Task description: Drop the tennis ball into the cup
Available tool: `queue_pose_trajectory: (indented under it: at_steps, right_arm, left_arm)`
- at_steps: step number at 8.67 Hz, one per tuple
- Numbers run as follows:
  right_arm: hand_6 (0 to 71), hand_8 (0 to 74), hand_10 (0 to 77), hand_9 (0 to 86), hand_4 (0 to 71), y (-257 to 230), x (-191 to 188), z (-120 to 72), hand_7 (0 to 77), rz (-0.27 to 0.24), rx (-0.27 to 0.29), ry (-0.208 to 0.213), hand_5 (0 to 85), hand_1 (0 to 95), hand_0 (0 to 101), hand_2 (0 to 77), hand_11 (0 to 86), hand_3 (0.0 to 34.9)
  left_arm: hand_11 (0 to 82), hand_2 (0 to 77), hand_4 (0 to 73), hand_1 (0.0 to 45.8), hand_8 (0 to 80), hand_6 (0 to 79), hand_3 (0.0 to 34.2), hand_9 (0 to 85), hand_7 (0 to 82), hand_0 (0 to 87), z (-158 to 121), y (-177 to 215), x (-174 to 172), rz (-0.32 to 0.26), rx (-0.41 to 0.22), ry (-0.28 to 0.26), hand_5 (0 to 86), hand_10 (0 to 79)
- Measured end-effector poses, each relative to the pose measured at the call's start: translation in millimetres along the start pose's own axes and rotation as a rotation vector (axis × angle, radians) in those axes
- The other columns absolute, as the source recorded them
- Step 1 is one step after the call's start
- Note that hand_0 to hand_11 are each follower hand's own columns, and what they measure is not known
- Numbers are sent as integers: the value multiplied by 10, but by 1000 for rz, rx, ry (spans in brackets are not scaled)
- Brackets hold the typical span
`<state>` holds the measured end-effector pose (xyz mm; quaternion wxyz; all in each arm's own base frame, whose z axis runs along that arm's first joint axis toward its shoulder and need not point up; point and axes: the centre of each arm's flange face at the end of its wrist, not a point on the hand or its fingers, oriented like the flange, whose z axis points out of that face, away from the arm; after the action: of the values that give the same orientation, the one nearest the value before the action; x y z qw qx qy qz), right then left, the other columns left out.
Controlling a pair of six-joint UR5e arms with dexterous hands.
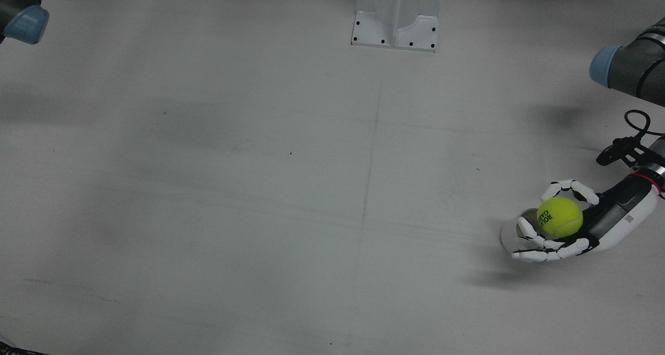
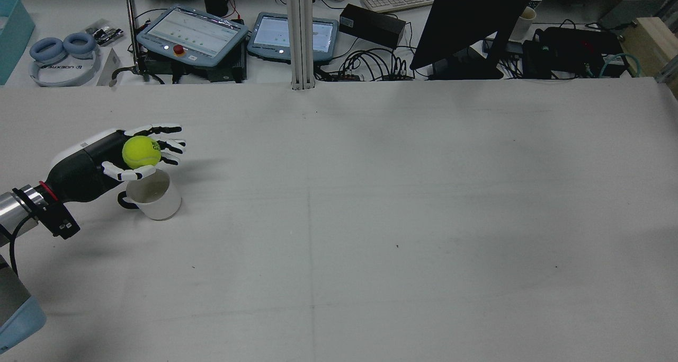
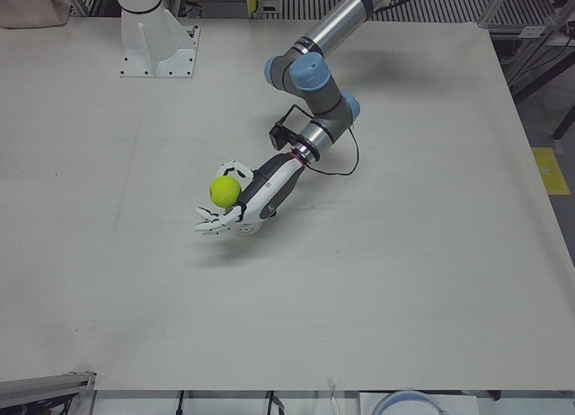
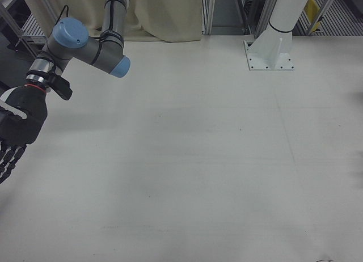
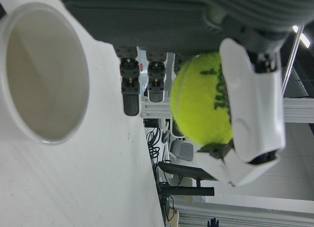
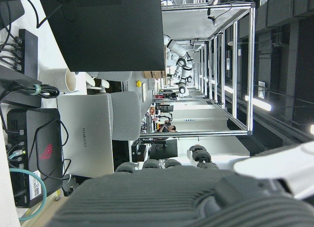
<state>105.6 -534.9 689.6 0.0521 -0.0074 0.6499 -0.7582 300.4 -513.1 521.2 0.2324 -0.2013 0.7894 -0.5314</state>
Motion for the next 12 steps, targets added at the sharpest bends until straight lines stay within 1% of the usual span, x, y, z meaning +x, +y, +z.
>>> queue_pose_trajectory:
  at_steps: [1, 2, 3, 4, 5, 6, 7, 8, 9, 10, 11, 12]
  right_arm:
    - [0, 0, 0, 0, 0, 0, 0, 0, 5, 0, 0, 0, 0, 5, 0, 5, 5, 0]
    - [0, 0, 0, 0, 0, 0, -2, 0, 5, 0, 0, 0, 0, 5, 0, 5, 5, 0]
    - [0, 0, 0, 0, 0, 0, -4, -1, 5, 0, 0, -1, 0, 5, 0, 5, 5, 0]
    - [0, 0, 0, 0, 0, 0, -7, -1, 5, 0, 0, -1, 0, 5, 0, 5, 5, 0]
    - [0, 0, 0, 0, 0, 0, -7, -1, 5, 0, 0, -1, 0, 5, 0, 5, 5, 0]
    - [0, 0, 0, 0, 0, 0, -7, -1, 0, 0, 0, -1, 0, 5, 0, 5, 5, 0]
    - [0, 0, 0, 0, 0, 0, -6, -1, 5, 0, 0, -1, 0, 5, 0, 5, 5, 0]
    - [0, 0, 0, 0, 0, 0, -6, -1, 5, 0, 0, -1, 0, 5, 0, 5, 5, 0]
    - [0, 0, 0, 0, 0, -2, -6, -1, 0, 0, 1, -1, 0, 5, 0, 5, 5, 0]
    - [0, 0, 0, 0, 0, -3, -5, -1, 5, 0, 1, -1, 0, 5, 0, 5, 5, 0]
    - [0, 0, 0, 0, 0, -2, -3, -1, 5, 0, 1, -1, 0, 5, 0, 5, 5, 0]
    - [0, 0, 0, 0, 0, -2, -1, -1, 5, 0, 1, 0, 0, 5, 0, 5, 5, 0]
  left_arm:
    - [316, 491, 174, 175, 191, 436, 0, 180, 235, 577, 1, -11, 21, 1, 4, 3, 169, 196]
    - [305, 453, 164, 207, 169, 387, 0, 169, 245, 563, -5, -22, 56, 3, 6, 9, 158, 196]
    - [305, 453, 153, 229, 169, 409, 0, 175, 245, 557, -16, -31, 123, 7, 8, 19, 158, 196]
    - [300, 453, 153, 235, 158, 327, 0, 175, 245, 542, -36, -43, 202, 12, 9, 31, 147, 196]
    - [284, 442, 147, 235, 175, 425, 0, 164, 240, 524, -66, -65, 256, 16, 12, 40, 147, 191]
    - [284, 415, 147, 235, 147, 327, 0, 158, 262, 511, -111, -96, 305, 19, 17, 48, 131, 191]
    - [300, 415, 147, 235, 164, 371, 0, 164, 229, 509, -153, -113, 392, 25, 18, 61, 142, 191]
    - [311, 409, 147, 235, 169, 393, 0, 164, 251, 540, -198, -112, 613, 40, 20, 94, 142, 191]
    - [311, 409, 147, 235, 169, 393, 0, 164, 251, 540, -261, -109, 1001, 67, 27, 146, 142, 191]
    - [311, 431, 153, 245, 169, 431, 0, 175, 262, 552, -377, -114, 1473, 99, 47, 212, 164, 202]
    - [327, 453, 169, 245, 175, 387, 0, 191, 284, 590, -559, -126, 1946, 129, 74, 284, 164, 202]
    - [327, 453, 169, 245, 175, 387, 0, 191, 284, 590, -749, -155, 2312, 151, 100, 341, 164, 202]
